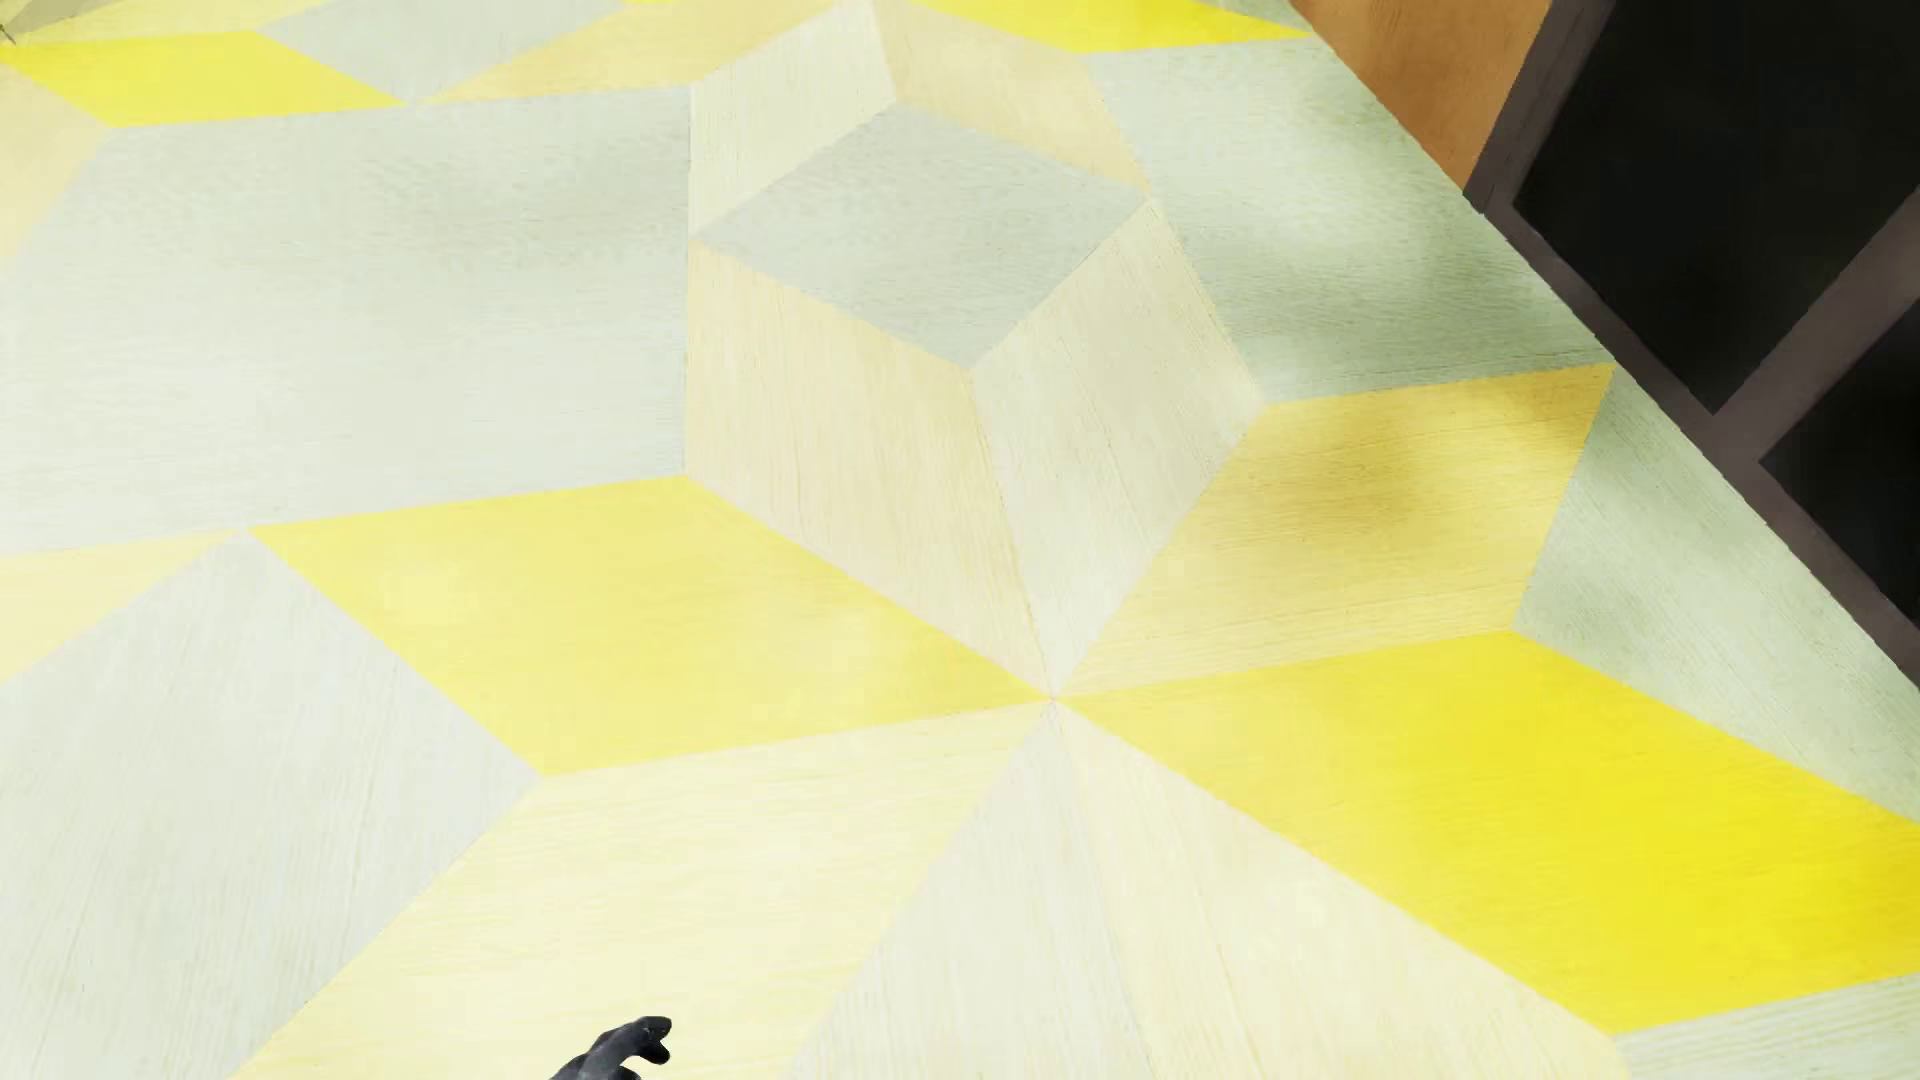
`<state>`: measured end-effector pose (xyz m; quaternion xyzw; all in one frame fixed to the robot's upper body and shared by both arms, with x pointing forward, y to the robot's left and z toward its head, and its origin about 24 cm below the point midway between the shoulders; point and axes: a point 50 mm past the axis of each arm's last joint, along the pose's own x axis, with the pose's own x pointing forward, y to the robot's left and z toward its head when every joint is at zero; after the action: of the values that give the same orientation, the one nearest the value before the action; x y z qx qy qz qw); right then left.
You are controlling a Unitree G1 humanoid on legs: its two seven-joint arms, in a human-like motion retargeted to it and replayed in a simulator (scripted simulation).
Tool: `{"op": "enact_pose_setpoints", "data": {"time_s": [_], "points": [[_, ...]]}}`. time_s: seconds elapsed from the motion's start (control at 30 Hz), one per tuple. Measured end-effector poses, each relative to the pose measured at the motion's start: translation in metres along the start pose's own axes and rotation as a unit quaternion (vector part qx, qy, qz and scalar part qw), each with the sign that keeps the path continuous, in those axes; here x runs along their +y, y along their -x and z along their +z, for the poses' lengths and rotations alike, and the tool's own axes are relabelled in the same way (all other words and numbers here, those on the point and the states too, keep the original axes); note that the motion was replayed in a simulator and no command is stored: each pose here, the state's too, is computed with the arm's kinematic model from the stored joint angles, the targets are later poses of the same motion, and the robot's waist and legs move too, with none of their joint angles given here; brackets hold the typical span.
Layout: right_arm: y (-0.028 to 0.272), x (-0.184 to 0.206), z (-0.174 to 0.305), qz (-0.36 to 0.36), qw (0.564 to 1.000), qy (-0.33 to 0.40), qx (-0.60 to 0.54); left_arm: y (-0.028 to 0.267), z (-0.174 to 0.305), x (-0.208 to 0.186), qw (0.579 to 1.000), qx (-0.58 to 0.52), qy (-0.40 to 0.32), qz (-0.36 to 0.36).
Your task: Walk to the sofa
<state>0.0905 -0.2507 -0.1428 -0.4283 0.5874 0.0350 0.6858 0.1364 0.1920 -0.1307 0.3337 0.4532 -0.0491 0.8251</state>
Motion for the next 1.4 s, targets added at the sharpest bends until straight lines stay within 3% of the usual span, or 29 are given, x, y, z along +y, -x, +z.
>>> {"op": "enact_pose_setpoints", "data": {"time_s": [0.07,0.13,0.3,0.47,0.53,0.67,0.8,0.87,0.93,1.0,1.07,1.17,1.23,1.33,1.4], "points": [[0.0,-0.008,-0.017,-0.019,1.0,-0.022,0.005,0.0,0.017,-0.014,0.997,-0.038,-0.054,-0.045],[0.002,-0.006,-0.021,-0.014,0.999,-0.029,-0.006,0.0,0.025,-0.014,0.995,-0.055,-0.052,-0.063],[0.01,0.008,0.016,0.006,0.997,-0.016,-0.069,-0.004,0.034,0.019,0.998,-0.061,0.011,0.025],[0.029,0.005,0.032,-0.032,0.988,-0.056,-0.142,-0.014,0.05,0.033,0.997,-0.065,-0.02,0.043],[0.029,0.007,0.028,-0.017,0.99,-0.038,-0.138,-0.016,0.036,0.031,0.998,-0.028,-0.032,0.043],[0.02,0.01,0.022,0.014,0.993,0.068,-0.094,-0.008,-0.028,0.012,0.994,0.077,-0.074,-0.005],[0.025,0.017,0.047,0.008,0.992,-0.036,-0.117,0.015,-0.092,-0.002,0.981,0.189,-0.049,-0.018],[0.032,0.008,0.07,-0.011,0.983,-0.045,-0.177,0.019,-0.098,-0.001,0.978,0.177,-0.084,-0.074],[0.037,-0.009,0.097,-0.034,0.973,-0.041,-0.225,0.024,-0.1,0.004,0.984,0.166,-0.048,-0.046],[0.045,-0.031,0.13,-0.062,0.961,0.003,-0.271,0.034,-0.102,-0.001,0.986,0.163,0.044,0.018],[0.062,-0.053,0.167,-0.103,0.935,0.061,-0.334,0.044,-0.104,-0.016,0.979,0.171,0.103,0.029],[0.088,-0.072,0.208,-0.139,0.891,0.126,-0.414,0.058,-0.109,-0.051,0.967,0.21,0.139,-0.018],[0.094,-0.072,0.217,-0.143,0.874,0.156,-0.437,0.064,-0.108,-0.08,0.958,0.237,0.137,-0.09],[0.065,-0.042,0.195,-0.095,0.924,0.119,-0.351,0.065,-0.109,-0.094,0.948,0.26,0.073,-0.169],[0.049,-0.016,0.18,-0.033,0.935,0.209,-0.285,0.055,-0.096,-0.084,0.959,0.22,0.083,-0.158]]}}
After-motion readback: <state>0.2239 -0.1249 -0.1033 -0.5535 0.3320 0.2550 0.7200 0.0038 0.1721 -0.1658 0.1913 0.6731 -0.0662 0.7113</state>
